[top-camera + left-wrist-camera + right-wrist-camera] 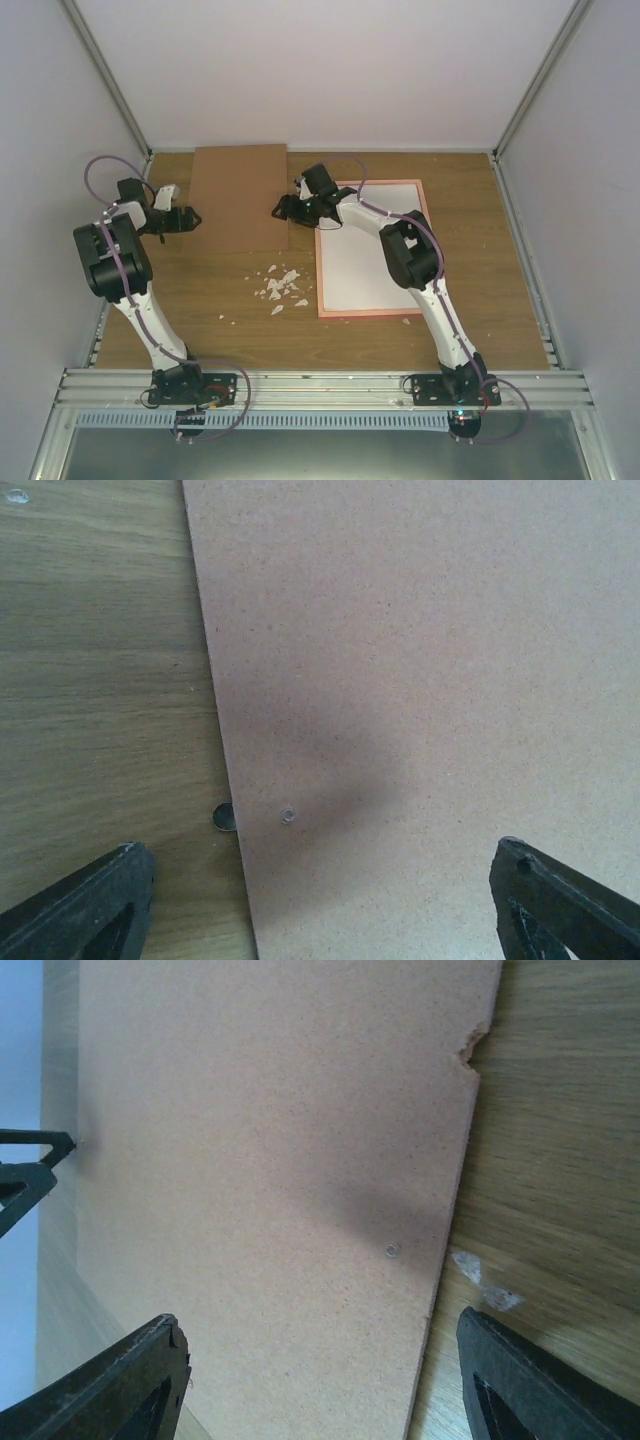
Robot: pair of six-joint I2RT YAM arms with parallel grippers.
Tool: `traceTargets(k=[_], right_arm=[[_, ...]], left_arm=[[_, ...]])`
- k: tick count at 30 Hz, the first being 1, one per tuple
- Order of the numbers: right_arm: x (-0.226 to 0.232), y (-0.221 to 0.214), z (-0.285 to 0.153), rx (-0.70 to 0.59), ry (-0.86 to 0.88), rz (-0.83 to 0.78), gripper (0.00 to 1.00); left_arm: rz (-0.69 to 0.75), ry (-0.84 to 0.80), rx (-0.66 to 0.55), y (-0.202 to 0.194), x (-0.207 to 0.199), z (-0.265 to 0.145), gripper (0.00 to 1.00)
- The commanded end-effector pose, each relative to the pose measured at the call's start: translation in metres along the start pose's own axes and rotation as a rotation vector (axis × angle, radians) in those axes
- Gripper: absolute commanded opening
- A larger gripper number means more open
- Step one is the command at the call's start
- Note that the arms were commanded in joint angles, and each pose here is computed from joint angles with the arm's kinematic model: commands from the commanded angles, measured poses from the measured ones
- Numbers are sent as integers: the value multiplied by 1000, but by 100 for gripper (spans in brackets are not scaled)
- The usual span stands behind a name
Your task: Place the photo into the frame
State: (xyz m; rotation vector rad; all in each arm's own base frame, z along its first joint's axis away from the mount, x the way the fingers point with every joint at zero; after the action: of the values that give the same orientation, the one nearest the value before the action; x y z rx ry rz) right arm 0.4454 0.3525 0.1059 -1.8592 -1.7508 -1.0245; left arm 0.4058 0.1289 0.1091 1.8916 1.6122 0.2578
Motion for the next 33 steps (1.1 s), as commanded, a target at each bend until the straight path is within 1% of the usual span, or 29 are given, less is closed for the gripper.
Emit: traceTargets(k=[1, 4, 7, 10, 13, 16, 21, 27, 33], right_arm=[[-30, -21, 32, 89, -55, 77, 74], [-28, -24, 34, 120, -11, 87, 73], [-13, -24, 27, 165, 105, 71, 68], [10, -23, 6, 157, 185, 13, 66], [33, -19, -18, 104, 275, -56, 63], [45, -20, -28, 122, 334, -89, 59], [44, -29, -36, 157, 352, -85, 56], [50, -30, -54, 131, 350, -130, 53], [52, -33, -80, 108, 325, -209, 52]], left_arm=[[-18, -33, 17, -11, 3, 16, 90], [-26, -63, 27, -15, 0, 21, 86], [-20, -88, 46, -22, -6, 25, 84], [-9, -112, 55, -28, -13, 25, 81], [-10, -129, 70, -39, -19, 25, 79], [-14, -149, 83, -49, -26, 23, 78], [-23, -197, 101, -68, -44, 13, 75], [-18, -236, 117, -87, -63, 5, 74], [3, -276, 127, -88, -78, 8, 73]])
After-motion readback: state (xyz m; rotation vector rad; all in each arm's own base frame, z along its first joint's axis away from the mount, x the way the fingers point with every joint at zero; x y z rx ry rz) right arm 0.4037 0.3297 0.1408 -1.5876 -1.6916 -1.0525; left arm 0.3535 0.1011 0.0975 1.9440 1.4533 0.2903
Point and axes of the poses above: each gripper's point midway between its finger pads, its own z axis out along the fingers, its own x axis along the line the jaws close on, y = z × x, the point moved 9 cm from there along -z, back along the fingers, and after that the axes turned 9 degrees about z, right-handed, at the moved point
